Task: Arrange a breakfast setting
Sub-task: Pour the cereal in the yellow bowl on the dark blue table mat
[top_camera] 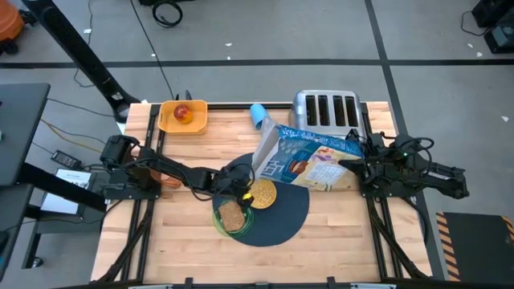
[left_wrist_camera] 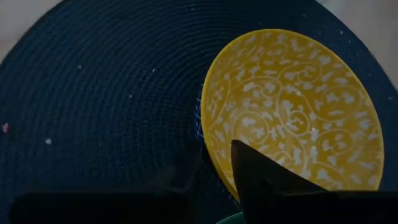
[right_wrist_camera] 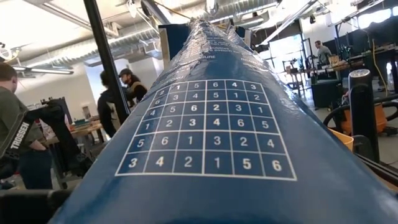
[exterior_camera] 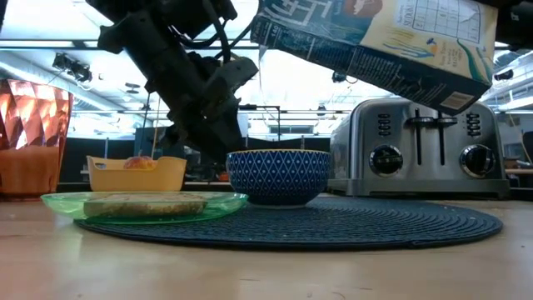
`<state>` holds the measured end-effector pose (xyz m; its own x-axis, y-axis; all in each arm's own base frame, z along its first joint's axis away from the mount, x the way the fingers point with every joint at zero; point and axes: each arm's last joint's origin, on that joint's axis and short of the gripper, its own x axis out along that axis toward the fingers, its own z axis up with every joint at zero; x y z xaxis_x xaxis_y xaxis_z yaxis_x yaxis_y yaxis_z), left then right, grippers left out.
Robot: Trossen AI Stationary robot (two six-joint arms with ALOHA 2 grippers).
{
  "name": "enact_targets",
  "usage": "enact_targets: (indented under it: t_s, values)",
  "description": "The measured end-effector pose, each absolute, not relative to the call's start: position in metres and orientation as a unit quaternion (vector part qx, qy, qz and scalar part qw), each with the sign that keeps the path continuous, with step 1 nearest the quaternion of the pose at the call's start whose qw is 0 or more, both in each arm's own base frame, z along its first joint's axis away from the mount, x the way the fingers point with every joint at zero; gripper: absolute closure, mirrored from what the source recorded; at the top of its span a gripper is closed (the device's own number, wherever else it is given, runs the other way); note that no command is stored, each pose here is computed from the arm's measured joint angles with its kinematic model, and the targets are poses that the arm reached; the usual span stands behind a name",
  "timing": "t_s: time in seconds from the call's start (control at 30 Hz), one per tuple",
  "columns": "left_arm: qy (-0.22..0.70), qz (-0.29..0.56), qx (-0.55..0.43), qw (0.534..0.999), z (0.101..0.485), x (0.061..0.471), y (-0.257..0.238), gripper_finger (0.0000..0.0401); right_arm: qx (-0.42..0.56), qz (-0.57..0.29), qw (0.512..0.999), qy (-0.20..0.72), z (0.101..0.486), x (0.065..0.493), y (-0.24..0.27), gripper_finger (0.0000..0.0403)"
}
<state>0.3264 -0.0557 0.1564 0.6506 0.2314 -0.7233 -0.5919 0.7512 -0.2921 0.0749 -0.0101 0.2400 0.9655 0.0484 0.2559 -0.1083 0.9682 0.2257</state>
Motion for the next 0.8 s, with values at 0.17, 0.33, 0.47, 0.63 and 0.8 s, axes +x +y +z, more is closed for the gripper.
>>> enact_targets:
  t_s: [0.17, 0.33, 0.47, 0.63, 0.8]
  values:
    - [0.34, 0.25, -0.333, 0.843, 0.155, 0.326, -0.054, 0.0291, 0.121, 0.038, 0.984, -0.125, 0.24, 0.075, -0.01, 0.0115]
    - [0.35, 0.258, -0.349, 0.83, 0.166, 0.332, -0.053, 0.0265, 0.121, 0.039, 0.984, -0.126, 0.24, 0.075, -0.01, 0.0115]
    - [0.389, 0.296, -0.337, 0.805, 0.178, 0.332, -0.047, 0.026, 0.122, 0.038, 0.984, -0.124, 0.24, 0.075, -0.01, 0.0115]
    - [0.389, 0.317, -0.392, 0.771, 0.178, 0.331, -0.045, 0.026, 0.123, 0.036, 0.984, -0.121, 0.24, 0.075, -0.01, 0.0115]
    - [0.365, 0.319, -0.429, 0.763, 0.18, 0.334, -0.046, 0.026, 0.123, 0.035, 0.984, -0.123, 0.24, 0.075, -0.01, 0.0115]
